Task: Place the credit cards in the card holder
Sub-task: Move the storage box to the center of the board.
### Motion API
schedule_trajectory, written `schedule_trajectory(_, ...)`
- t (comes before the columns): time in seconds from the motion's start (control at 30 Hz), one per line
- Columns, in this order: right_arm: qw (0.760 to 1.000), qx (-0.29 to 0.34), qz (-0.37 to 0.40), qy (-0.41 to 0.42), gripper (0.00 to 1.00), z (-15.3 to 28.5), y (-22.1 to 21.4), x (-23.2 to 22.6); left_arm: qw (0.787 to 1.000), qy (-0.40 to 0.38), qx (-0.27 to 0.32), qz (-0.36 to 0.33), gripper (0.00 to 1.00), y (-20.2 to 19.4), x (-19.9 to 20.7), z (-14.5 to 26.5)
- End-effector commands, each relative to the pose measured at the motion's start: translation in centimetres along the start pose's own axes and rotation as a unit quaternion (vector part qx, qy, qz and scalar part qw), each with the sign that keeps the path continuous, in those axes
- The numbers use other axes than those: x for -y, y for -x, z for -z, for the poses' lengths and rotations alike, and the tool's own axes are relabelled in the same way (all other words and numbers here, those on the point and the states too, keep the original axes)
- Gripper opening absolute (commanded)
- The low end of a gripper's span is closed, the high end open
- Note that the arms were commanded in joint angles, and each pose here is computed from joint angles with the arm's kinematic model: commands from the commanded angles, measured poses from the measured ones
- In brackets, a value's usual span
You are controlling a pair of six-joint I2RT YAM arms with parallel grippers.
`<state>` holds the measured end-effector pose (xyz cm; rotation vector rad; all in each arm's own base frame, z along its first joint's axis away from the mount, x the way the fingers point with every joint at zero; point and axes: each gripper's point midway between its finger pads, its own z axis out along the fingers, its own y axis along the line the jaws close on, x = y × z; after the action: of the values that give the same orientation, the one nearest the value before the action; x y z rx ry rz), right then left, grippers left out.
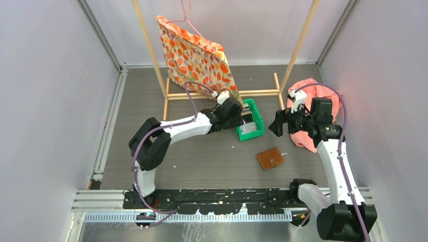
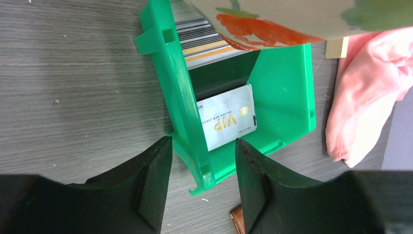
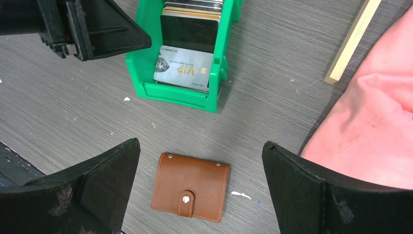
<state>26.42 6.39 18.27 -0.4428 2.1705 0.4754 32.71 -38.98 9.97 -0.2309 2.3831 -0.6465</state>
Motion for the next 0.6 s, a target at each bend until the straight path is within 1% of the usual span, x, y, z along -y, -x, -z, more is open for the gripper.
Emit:
schedule_trajectory(0.0, 0.999, 0.029, 0.02, -0.005, 1.0, 0.5, 1.4, 0.1, 1.0, 0.024, 0.016, 0.002, 0.49, 1.0, 0.5, -0.5)
schedule_trajectory(0.13, 0.999, 0.029, 0.02, -0.005, 1.0, 0.5, 1.4, 0.0, 0.999, 0.053, 0.004, -0.009, 0.41, 0.3, -0.5, -1.3)
schedule_trajectory(0.23, 0.999, 0.028, 0.02, -0.005, 1.0, 0.5, 1.4, 0.0, 0.998, 0.067, 0.004, -0.014, 0.32, 0.3, -1.3, -1.0)
schedule_trajectory(0.3, 0.999, 0.029, 0.02, -0.005, 1.0, 0.5, 1.4, 0.0, 0.997, 0.073, 0.01, -0.016, 0.25, 0.5, -2.0, -0.1)
schedule_trajectory(0.37, 0.999, 0.029, 0.02, -0.005, 1.0, 0.6, 1.4, 0.0, 0.996, 0.083, 0.022, -0.02, 0.14, 0.9, -3.0, 1.2)
schedule_trajectory(0.43, 0.999, 0.029, 0.02, -0.003, 1.0, 0.6, 1.4, -0.1, 0.995, 0.089, 0.034, -0.031, 0.08, 1.4, -4.1, 2.7)
schedule_trajectory(0.57, 0.999, 0.029, 0.02, 0.001, 1.0, 0.6, 1.4, -0.2, 0.99, 0.118, 0.055, -0.051, 0.07, 2.4, -7.1, 5.8)
